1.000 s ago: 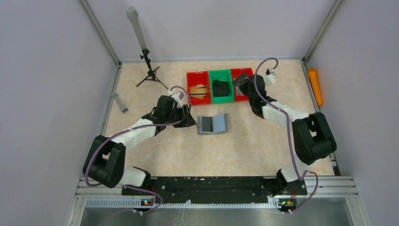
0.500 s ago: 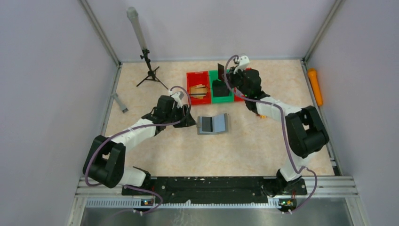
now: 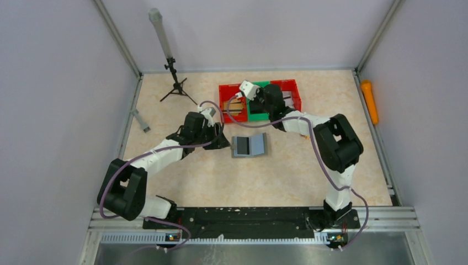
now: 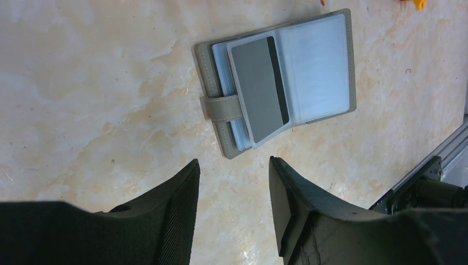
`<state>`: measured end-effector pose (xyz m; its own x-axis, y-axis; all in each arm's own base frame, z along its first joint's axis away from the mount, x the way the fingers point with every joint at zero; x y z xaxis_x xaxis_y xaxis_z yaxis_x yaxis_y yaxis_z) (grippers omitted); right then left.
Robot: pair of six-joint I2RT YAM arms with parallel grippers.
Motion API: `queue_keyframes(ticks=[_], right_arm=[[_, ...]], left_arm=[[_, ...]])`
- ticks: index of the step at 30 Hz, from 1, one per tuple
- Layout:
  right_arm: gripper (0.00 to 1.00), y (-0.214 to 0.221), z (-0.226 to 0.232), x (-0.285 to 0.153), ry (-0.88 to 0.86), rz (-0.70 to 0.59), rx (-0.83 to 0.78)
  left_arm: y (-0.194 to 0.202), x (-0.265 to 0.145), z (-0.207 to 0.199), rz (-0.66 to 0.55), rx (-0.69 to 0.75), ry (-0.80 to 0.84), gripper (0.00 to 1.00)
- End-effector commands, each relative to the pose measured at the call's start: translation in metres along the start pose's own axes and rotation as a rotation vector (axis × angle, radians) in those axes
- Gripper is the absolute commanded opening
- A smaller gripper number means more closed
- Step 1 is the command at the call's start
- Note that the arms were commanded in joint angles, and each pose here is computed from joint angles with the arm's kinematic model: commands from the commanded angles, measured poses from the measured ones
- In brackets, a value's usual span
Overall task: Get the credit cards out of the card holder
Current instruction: Place the credit card in the storage box.
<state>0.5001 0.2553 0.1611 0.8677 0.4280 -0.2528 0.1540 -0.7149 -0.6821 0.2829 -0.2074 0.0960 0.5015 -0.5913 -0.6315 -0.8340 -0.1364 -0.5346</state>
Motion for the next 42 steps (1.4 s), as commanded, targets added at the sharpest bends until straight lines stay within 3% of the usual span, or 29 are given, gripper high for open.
queue_keyframes(ticks=[1,9,16,23,26,32,35,38,41,42], right_arm=[[0.00,-0.001,-0.026,0.009,0.092,0.053,-0.237],[0.00,0.027,0.005,0.019,-0.010,0.090,-0.418],[0.00,0.034,0.018,0.032,-0.064,0.097,-0.446],[0.12,0.027,0.014,0.033,-0.029,0.060,-0.443],[0.30,0.009,-0.002,0.020,0.063,-0.016,-0.384],[0.33,-0.013,-0.018,-0.005,0.118,-0.092,-0.243],[0.33,-0.033,-0.030,-0.027,0.142,-0.149,-0.096],[0.46,-0.049,-0.037,-0.053,0.130,-0.176,0.092],[0.53,-0.059,-0.021,-0.073,0.063,-0.153,0.233],[0.62,-0.063,-0.016,-0.080,0.046,-0.141,0.275]], left_arm=[[-0.018,-0.005,-0.014,-0.047,0.034,0.039,0.52],[-0.017,-0.003,-0.014,-0.036,0.029,0.041,0.52],[-0.017,-0.003,-0.013,-0.033,0.030,0.035,0.52],[-0.018,-0.003,-0.013,-0.031,0.032,0.030,0.52],[-0.017,-0.002,-0.013,-0.023,0.029,0.033,0.52],[-0.016,-0.001,-0.012,-0.023,0.028,0.032,0.53],[-0.016,0.000,-0.012,-0.023,0.030,0.032,0.53],[-0.016,0.001,-0.011,-0.025,0.031,0.028,0.54],[-0.016,0.002,-0.009,-0.023,0.029,0.020,0.54],[-0.015,0.003,-0.008,-0.019,0.027,0.017,0.54]])
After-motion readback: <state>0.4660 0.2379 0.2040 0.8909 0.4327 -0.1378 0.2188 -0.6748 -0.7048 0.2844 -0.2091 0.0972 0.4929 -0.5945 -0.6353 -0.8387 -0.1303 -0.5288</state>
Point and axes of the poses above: each gripper's point midway between its finger pads, its own x axis out along the fingers, its own z axis along the line the jaws close on, y = z × x, the point moved 1 cm from there along -x, back along the fingers, and after that the axes turned 1 degree about -x, right-handed, at the moved point
